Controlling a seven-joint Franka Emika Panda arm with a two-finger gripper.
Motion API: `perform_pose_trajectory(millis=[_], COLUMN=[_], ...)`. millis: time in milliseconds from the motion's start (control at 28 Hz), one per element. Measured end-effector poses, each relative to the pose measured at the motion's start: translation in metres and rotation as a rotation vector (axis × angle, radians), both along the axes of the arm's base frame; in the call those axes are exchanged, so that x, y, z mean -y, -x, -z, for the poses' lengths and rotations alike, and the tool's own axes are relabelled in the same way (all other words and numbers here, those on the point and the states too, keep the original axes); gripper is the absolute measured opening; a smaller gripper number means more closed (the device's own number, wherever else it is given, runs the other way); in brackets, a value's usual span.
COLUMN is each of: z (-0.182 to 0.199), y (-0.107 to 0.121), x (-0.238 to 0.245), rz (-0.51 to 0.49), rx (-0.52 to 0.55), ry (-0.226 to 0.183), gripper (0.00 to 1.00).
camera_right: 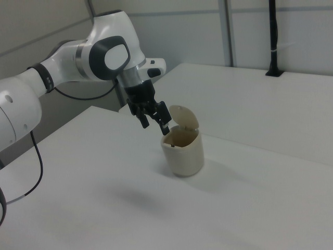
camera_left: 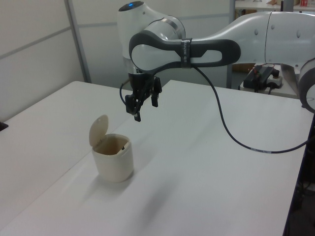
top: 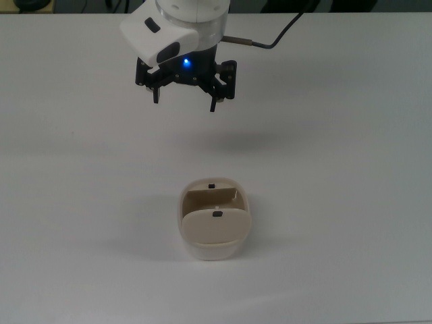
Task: Open the trash can
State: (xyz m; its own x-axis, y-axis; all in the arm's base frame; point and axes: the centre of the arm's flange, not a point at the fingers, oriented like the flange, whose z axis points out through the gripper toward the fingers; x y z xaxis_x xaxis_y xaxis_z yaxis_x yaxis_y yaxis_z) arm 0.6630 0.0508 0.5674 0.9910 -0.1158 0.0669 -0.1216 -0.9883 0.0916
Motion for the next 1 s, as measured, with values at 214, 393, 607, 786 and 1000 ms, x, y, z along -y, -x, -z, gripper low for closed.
perform_pose_trajectory(millis=[214,393,607,786,1000], z=[0.0000,0.0000,0.0000,-0.0001,-0.0001], y=[0.0000,0.0000,-0.0004,-0.0006,-0.0006], x=[0.0000,0.0003,0.0063,0.0090,0.0090], rz=[0.000,0.000,0.009,0.013,0.012], rx=[0.000,0.000,0.000,0.000,0.000], ry=[0.000,0.000,0.000,0.000,0.000], gripper=[1.00,1.00,1.00,1.00,1.00])
